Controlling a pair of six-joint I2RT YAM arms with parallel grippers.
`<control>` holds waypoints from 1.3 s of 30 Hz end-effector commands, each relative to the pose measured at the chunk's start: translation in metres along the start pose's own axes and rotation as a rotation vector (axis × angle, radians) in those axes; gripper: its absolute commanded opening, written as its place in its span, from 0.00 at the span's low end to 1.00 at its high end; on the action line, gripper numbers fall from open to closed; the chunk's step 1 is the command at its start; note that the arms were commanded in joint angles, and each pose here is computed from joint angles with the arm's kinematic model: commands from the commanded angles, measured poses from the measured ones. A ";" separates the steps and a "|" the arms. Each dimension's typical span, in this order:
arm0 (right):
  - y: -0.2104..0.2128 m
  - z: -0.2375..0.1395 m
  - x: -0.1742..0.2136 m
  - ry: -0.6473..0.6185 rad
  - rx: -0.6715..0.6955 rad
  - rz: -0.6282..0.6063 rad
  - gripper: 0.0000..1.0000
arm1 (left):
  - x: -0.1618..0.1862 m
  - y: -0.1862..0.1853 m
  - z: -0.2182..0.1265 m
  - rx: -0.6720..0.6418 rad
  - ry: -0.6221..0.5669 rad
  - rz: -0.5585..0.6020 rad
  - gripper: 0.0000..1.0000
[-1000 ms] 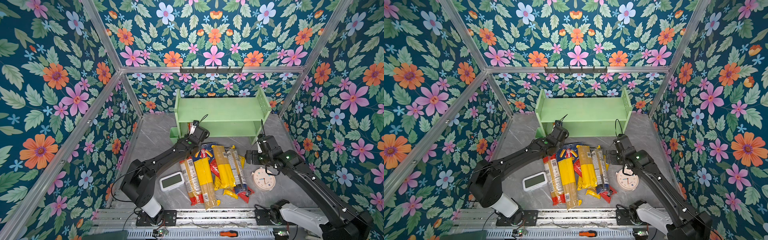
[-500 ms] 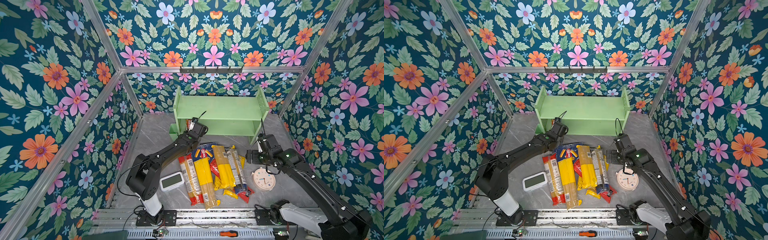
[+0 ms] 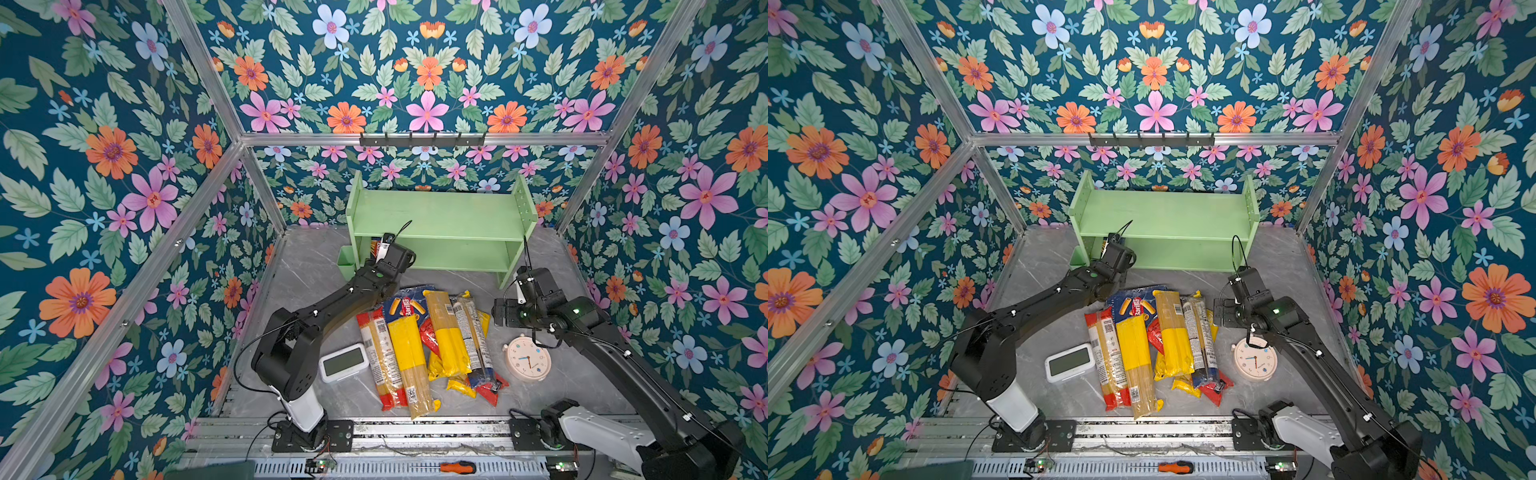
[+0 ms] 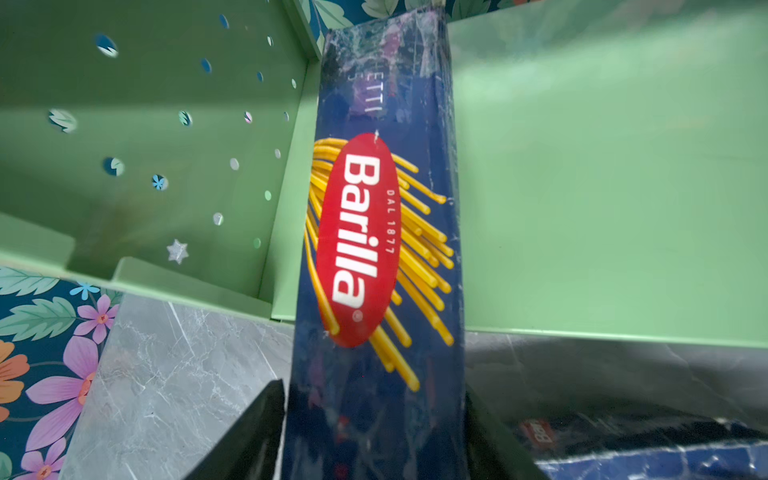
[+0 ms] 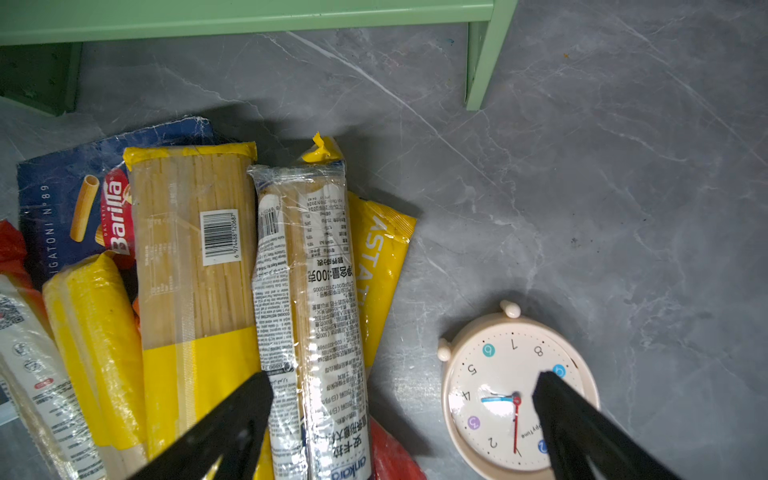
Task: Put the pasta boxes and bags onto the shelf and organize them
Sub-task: 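Open the left gripper and draw it back from the standing box, then lower the right gripper onto the yellow-banded spaghetti bag while the left withdraws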
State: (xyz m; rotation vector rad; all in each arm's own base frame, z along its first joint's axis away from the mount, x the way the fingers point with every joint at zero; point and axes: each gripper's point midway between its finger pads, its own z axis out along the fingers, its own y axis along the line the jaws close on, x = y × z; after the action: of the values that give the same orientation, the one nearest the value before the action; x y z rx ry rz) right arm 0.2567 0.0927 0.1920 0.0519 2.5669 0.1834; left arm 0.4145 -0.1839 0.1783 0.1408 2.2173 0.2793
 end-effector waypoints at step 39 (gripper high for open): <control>0.100 0.029 0.095 -0.139 -0.110 -0.092 0.99 | 0.080 0.060 -0.116 0.201 -0.062 -0.182 0.89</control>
State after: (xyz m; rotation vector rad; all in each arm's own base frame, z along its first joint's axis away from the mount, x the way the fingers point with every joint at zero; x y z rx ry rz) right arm 0.1765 0.1952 0.1203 -0.2236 2.5549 0.2686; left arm 0.2754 -0.1314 0.1947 0.1071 2.1983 -0.0276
